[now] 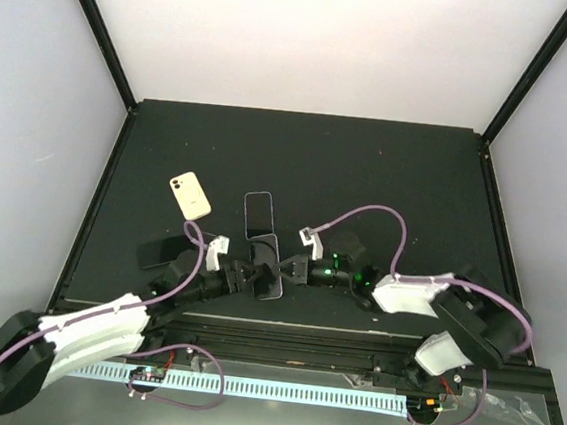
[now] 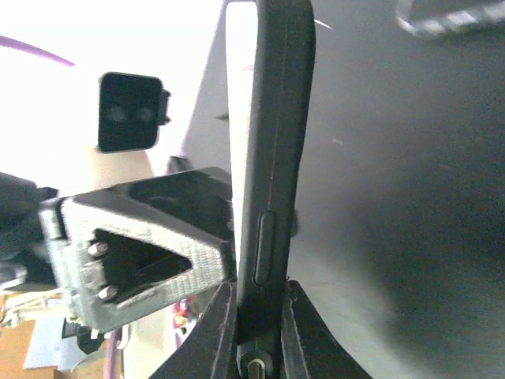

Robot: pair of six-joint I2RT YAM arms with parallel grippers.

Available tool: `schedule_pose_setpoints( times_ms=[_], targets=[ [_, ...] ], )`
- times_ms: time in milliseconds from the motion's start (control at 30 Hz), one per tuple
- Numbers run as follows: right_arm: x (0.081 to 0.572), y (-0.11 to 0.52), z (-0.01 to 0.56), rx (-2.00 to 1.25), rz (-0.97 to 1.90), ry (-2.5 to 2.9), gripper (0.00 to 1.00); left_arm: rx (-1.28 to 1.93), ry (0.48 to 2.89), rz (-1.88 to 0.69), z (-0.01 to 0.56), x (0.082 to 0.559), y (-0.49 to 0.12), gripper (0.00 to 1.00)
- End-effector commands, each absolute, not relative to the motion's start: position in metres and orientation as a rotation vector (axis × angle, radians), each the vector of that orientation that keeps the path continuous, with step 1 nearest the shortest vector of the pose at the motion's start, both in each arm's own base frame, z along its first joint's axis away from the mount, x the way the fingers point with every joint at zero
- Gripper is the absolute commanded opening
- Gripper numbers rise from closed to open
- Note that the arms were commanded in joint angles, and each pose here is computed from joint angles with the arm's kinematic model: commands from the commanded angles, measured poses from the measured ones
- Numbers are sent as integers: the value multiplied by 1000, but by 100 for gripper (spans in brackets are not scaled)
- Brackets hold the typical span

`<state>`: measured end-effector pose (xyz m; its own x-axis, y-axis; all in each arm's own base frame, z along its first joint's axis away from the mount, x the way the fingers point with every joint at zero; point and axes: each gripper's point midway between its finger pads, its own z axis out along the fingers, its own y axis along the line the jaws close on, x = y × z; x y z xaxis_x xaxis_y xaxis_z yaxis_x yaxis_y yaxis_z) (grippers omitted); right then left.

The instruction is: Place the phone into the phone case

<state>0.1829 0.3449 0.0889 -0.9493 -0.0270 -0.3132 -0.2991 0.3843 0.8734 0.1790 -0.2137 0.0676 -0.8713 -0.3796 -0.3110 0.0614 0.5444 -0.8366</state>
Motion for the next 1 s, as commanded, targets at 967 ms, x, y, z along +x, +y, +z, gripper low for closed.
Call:
schedule_pose_setpoints(
  times_ms=[967],
  targets=[
    [141,324,244,-479,1939,1829,1,162,1708,-1868,222,130,-232,50]
  ],
)
